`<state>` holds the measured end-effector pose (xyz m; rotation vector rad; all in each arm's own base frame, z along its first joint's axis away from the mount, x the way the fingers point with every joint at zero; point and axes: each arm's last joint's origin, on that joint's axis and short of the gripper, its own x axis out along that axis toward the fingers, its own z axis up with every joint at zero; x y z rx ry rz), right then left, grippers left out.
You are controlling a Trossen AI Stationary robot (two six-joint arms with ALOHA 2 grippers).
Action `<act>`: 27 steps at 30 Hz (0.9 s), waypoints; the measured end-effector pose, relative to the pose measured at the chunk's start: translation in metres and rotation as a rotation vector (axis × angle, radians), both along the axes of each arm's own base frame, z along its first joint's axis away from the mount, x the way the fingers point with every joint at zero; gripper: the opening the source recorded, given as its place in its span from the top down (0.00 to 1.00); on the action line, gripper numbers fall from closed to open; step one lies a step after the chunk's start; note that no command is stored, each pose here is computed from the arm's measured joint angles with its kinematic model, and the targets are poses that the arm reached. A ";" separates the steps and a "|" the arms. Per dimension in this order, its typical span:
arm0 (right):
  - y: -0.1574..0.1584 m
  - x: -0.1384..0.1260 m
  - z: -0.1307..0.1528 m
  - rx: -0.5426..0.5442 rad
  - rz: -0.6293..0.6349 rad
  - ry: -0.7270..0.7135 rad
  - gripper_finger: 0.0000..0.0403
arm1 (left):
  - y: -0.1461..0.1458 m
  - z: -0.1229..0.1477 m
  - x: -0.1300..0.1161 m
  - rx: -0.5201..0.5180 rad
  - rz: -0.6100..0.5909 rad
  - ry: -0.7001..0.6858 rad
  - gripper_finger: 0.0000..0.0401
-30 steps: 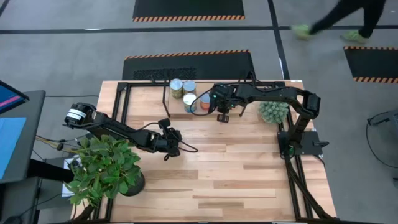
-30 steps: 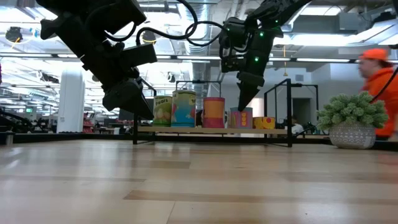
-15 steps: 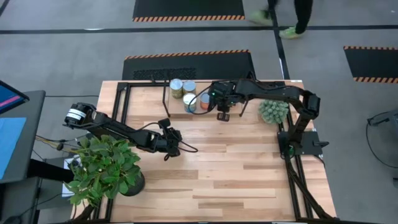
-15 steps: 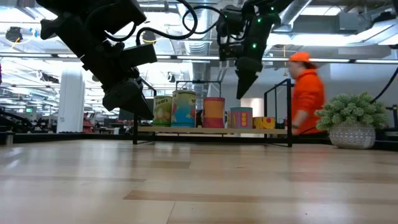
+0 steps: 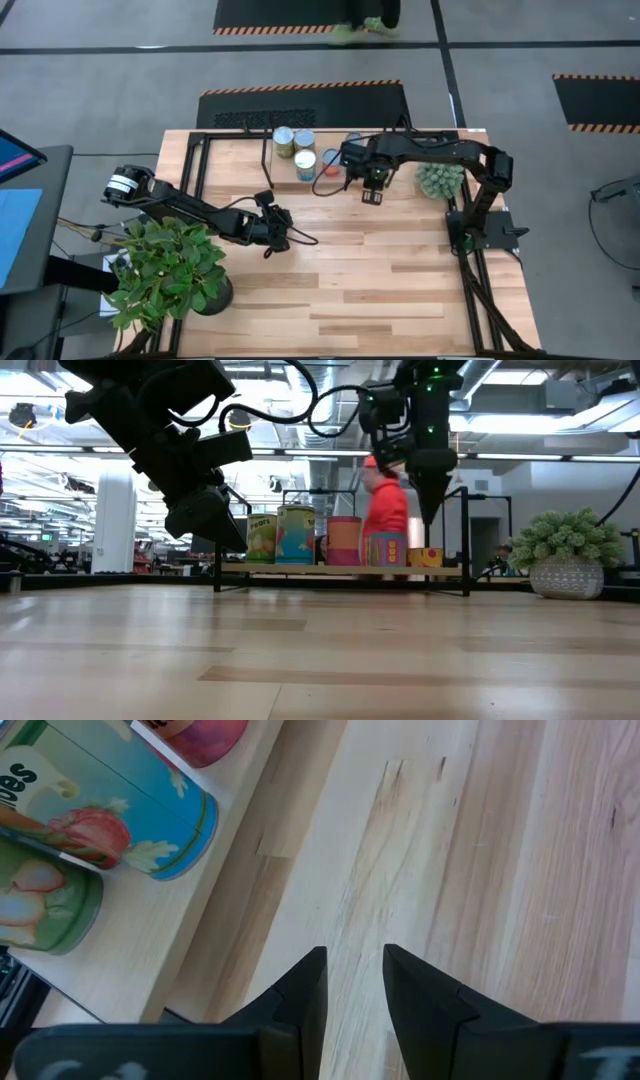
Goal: Pick and place cans onto a shelf
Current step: Adjust the canned oranges on the shelf
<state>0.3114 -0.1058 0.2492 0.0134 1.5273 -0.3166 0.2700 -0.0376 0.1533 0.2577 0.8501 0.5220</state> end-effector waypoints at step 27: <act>-0.035 0.002 -0.044 -0.007 0.008 0.095 0.71 | 0.001 0.000 0.000 -0.004 0.007 -0.004 0.77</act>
